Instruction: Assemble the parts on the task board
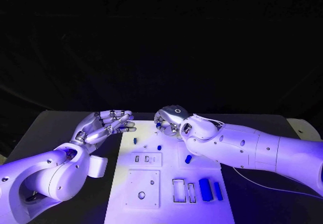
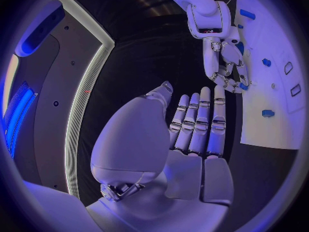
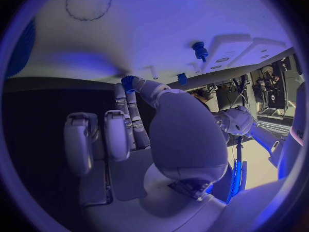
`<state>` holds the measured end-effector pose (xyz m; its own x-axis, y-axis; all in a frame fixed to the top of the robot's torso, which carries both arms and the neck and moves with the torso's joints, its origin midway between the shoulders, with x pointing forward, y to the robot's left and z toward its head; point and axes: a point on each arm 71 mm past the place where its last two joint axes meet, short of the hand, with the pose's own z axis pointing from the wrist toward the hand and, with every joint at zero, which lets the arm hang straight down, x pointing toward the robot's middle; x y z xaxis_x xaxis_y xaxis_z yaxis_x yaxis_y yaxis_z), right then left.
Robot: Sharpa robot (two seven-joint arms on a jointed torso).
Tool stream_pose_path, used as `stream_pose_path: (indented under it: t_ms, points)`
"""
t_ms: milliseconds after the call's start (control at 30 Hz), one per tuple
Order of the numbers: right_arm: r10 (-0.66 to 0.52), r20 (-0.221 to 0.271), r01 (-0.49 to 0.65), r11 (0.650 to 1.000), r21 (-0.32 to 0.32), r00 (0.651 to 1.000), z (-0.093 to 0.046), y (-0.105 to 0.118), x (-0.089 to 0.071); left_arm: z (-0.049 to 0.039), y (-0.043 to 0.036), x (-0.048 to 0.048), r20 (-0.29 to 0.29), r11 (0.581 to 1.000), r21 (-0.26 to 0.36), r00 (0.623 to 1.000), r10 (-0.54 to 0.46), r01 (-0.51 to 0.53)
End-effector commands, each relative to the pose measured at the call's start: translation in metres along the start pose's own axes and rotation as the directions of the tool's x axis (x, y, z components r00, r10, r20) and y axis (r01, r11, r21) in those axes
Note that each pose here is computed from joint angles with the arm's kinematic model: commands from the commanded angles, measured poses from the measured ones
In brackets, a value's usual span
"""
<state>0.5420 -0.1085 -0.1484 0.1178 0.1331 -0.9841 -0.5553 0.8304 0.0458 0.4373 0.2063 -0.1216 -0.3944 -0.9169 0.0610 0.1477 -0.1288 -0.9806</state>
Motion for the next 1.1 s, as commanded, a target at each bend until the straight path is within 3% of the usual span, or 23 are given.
stream_pose_path:
  t_ms: [33,367,633,900,1100]
  points:
    - [-0.013,-0.011,0.013,1.000,-0.006,1.000,0.000,0.001,0.001,0.0004,-0.0015,0.0028,-0.021,1.000,0.007,1.000,-0.013,0.013]
    - [0.000,0.021,0.000,1.000,-0.002,1.000,-0.014,-0.007,-0.006,-0.0002,-0.0016,0.0000,-0.015,1.000,0.005,1.000,-0.009,0.009]
    - [0.065,0.041,-0.068,0.996,0.054,0.997,-0.049,-0.035,-0.027,-0.0015,-0.0020,-0.0031,-0.009,1.000,0.004,1.000,-0.006,0.006]
    - [0.191,-0.049,-0.179,0.967,0.183,0.980,-0.088,-0.072,-0.037,-0.0031,-0.0026,-0.0050,-0.009,1.000,0.003,1.000,-0.006,0.006]
    - [0.227,-0.112,-0.195,0.951,0.240,0.967,-0.100,-0.088,-0.035,-0.0034,-0.0026,-0.0058,-0.008,1.000,0.002,1.000,-0.006,0.006]
